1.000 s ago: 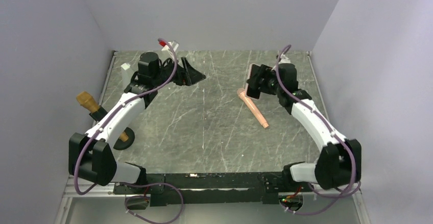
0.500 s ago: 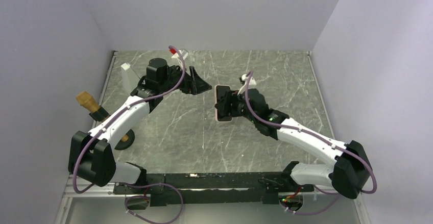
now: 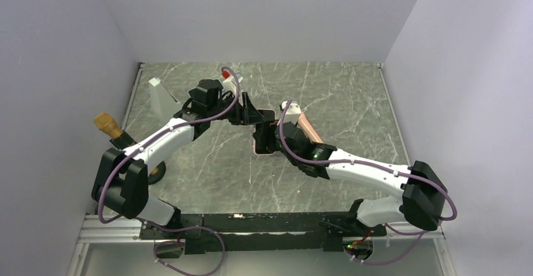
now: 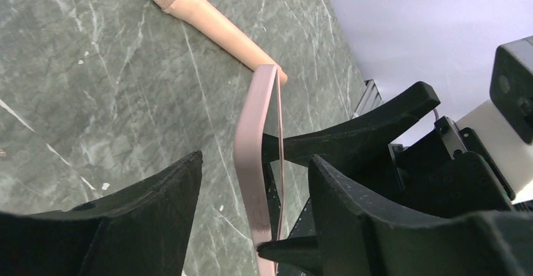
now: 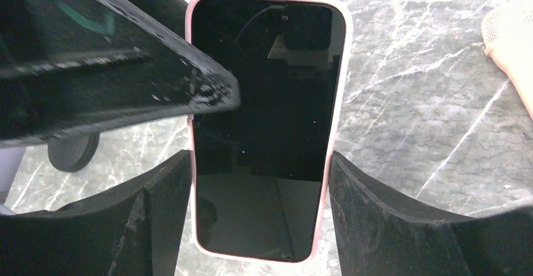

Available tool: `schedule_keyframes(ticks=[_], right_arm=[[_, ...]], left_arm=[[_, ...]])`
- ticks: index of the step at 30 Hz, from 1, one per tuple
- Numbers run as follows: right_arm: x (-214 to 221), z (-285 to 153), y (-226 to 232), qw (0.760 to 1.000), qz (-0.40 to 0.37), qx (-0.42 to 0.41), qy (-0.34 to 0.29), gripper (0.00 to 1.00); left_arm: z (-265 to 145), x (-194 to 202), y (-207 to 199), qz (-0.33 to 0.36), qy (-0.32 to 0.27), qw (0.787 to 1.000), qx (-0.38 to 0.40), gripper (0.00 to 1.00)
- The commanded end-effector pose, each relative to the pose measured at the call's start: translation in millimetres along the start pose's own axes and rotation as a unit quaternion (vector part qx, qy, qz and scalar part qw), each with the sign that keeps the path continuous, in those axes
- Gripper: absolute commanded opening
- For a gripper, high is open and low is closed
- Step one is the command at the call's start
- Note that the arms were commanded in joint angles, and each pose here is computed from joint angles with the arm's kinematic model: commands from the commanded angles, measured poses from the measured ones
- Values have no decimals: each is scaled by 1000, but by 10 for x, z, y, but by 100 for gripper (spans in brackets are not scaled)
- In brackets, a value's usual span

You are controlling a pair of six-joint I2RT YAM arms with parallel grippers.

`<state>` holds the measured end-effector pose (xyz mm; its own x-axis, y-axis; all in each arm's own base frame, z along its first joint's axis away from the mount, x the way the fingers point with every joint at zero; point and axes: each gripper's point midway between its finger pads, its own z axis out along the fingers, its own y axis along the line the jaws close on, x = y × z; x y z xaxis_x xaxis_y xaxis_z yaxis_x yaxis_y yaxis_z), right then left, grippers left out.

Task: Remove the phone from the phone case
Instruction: Pick up the phone at the center of the board.

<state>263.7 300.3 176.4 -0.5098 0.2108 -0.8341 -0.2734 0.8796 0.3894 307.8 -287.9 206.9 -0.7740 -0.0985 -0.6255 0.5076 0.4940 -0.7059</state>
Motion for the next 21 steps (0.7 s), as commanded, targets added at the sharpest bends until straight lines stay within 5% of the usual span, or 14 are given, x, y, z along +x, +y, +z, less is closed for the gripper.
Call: schedule_keyframes(ticks=[1, 9, 13, 16, 18, 21], right_arm=[[-610, -57, 352, 993, 50, -33, -97, 0], [-585, -55, 451, 993, 42, -52, -99, 0], [-508, -71, 487, 993, 32, -69, -85, 4], [-381, -101, 474, 995, 14, -80, -63, 60], [-265, -133, 463, 996, -6, -85, -35, 91], [-64, -224, 373, 996, -38, -85, 15, 100]], left_arm=[[40, -37, -183, 22, -1, 999, 30, 63], [136, 87, -299, 23, 28, 997, 68, 41], [124, 75, -338, 42, 33, 996, 78, 19], [85, 21, -349, 64, 26, 995, 67, 0], [51, -23, -345, 85, 18, 995, 57, 0], [-7, -64, -370, 105, 18, 993, 47, 0]])
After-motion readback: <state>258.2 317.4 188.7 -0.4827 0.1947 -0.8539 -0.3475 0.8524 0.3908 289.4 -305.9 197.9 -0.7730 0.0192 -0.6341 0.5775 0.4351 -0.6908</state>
